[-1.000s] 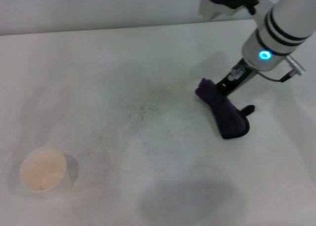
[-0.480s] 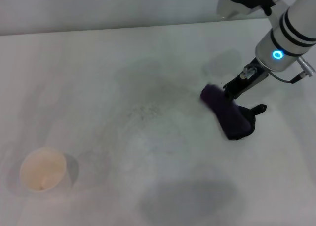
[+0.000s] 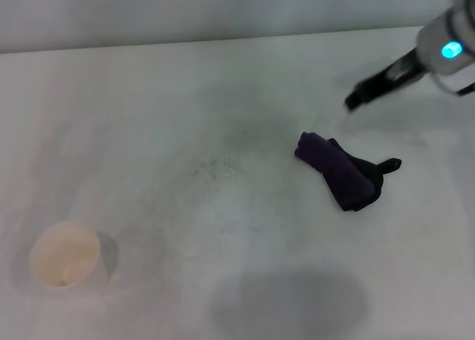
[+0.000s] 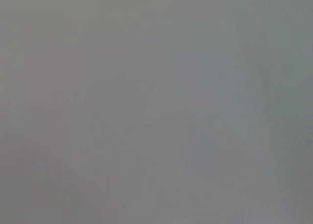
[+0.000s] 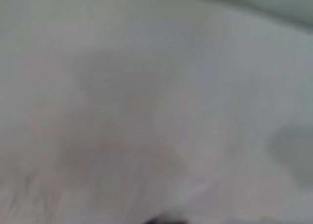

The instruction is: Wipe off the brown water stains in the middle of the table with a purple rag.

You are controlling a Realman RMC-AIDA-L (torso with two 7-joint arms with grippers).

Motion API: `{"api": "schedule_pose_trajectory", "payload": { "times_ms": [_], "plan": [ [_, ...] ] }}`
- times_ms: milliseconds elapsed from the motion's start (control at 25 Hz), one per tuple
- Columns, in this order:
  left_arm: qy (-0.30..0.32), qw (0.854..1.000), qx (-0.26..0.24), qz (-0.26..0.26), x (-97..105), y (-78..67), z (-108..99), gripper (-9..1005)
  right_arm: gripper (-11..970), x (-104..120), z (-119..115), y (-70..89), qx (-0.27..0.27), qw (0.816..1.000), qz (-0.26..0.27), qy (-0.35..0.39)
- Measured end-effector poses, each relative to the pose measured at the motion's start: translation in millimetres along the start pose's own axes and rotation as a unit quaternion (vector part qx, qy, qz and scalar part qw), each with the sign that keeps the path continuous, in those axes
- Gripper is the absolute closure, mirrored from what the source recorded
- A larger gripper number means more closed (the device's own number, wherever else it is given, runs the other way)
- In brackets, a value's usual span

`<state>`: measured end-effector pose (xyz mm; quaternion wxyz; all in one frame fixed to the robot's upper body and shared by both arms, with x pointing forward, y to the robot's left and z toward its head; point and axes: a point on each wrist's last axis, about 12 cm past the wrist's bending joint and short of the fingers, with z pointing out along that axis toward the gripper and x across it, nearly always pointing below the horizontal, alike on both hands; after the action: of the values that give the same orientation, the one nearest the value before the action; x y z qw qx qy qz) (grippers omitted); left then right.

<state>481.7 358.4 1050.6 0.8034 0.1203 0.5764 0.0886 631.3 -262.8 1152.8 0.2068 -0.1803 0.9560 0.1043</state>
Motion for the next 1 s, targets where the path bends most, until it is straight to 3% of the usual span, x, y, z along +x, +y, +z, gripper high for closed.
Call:
{"api": "schedule_pose_trajectory", "payload": {
  "times_ms": [240, 560, 680, 840, 1000],
  "plan": [
    [0.004, 1.0, -0.022, 0.002, 1, -5.8, -2, 103, 636, 8, -20, -53.5, 0.001, 0.99, 0.034, -0.136],
    [0.015, 0.999, -0.041, -0.013, 4, -9.3, -6, 103, 604, 47, -27, -114.2, 0.006, 0.949, 0.052, -0.311],
    [0.025, 0.998, -0.058, -0.029, 7, -11.4, -5, 103, 592, 68, -22, -125.2, 0.012, 0.922, 0.059, -0.383],
    [0.042, 0.996, -0.066, -0.046, 11, -16.9, -3, 103, 576, 102, -18, -134.7, 0.068, 0.873, 0.084, -0.476],
    [0.055, 0.995, -0.066, -0.052, 14, -20.0, -6, 103, 560, 121, -10, -131.1, 0.127, 0.836, 0.089, -0.527]
  ]
}}
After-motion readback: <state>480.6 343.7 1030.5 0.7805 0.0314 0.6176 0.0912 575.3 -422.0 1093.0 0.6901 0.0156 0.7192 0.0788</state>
